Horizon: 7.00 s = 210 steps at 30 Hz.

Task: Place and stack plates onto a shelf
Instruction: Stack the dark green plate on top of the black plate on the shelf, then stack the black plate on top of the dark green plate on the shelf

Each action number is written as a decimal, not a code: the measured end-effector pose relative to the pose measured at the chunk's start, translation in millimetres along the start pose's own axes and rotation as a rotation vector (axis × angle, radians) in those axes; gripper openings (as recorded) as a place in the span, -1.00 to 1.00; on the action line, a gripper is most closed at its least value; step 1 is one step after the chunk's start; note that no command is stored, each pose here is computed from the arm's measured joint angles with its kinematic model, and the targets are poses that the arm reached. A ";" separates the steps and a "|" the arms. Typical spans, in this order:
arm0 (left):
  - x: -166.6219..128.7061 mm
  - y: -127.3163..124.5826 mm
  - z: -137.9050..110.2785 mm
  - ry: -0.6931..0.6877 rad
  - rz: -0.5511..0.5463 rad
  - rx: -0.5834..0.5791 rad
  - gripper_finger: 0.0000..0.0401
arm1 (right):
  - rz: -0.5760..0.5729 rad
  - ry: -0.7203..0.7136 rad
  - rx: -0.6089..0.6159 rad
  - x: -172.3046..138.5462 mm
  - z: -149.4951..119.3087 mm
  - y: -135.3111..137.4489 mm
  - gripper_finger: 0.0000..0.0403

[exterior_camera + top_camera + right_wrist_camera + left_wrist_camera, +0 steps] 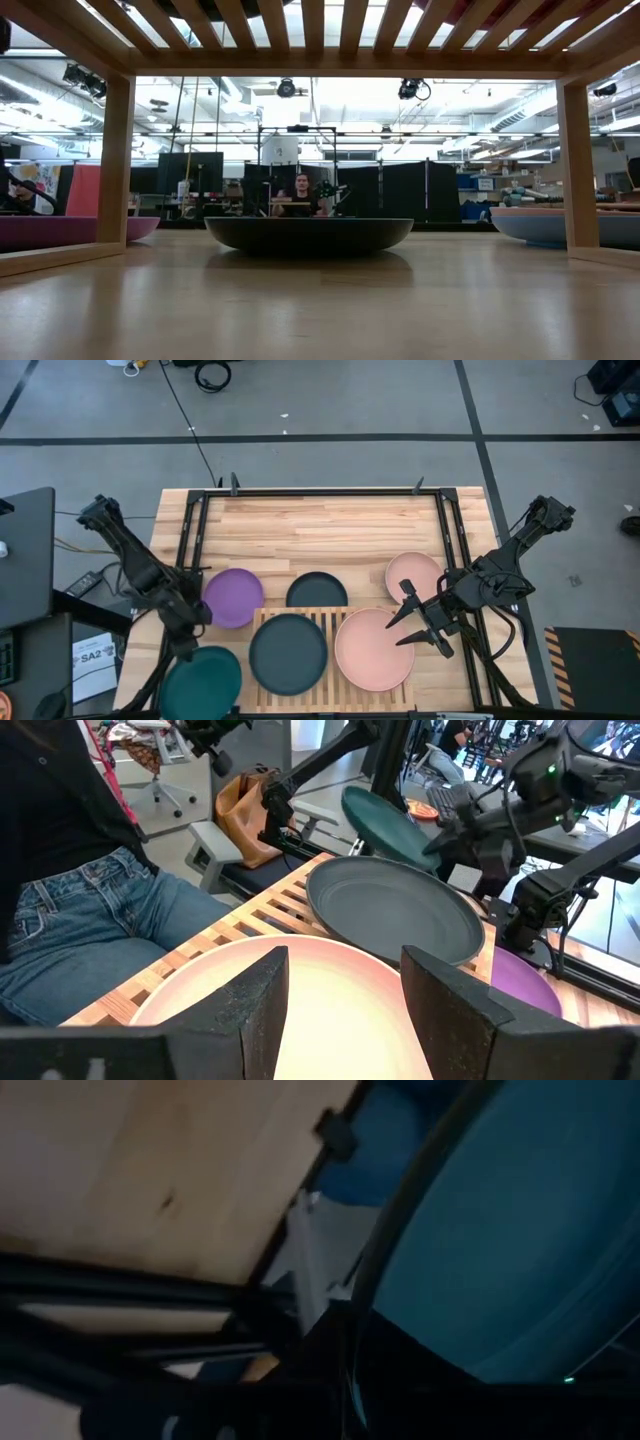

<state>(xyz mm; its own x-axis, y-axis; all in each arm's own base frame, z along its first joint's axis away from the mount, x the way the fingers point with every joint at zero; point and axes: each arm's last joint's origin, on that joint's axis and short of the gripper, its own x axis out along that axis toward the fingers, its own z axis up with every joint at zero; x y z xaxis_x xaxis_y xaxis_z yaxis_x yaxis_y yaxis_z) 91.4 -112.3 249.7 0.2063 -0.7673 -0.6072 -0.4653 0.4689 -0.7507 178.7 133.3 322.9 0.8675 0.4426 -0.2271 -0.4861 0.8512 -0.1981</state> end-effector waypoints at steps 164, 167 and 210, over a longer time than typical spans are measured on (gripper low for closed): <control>-54.3 -36.5 77.0 -0.711 -0.414 0.327 -0.28 | 0.000 0.000 0.000 0.0 0.1 0.0 -0.01; -59.7 -34.0 80.9 -0.772 -0.379 0.388 -0.28 | 0.000 0.000 0.000 0.0 0.1 -0.1 -0.01; -117.6 40.5 196.1 -1.132 0.096 0.467 -0.28 | -0.105 0.019 0.008 2.7 -3.9 -23.7 -0.01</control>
<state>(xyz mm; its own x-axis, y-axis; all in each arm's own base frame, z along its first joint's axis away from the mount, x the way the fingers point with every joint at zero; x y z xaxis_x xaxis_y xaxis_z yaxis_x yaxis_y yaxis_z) 217.1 82.6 239.7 0.9274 -0.0174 -0.3737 -0.2150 0.7926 -0.5706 192.1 113.2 323.3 0.9112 0.3457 -0.2239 -0.3921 0.8946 -0.2146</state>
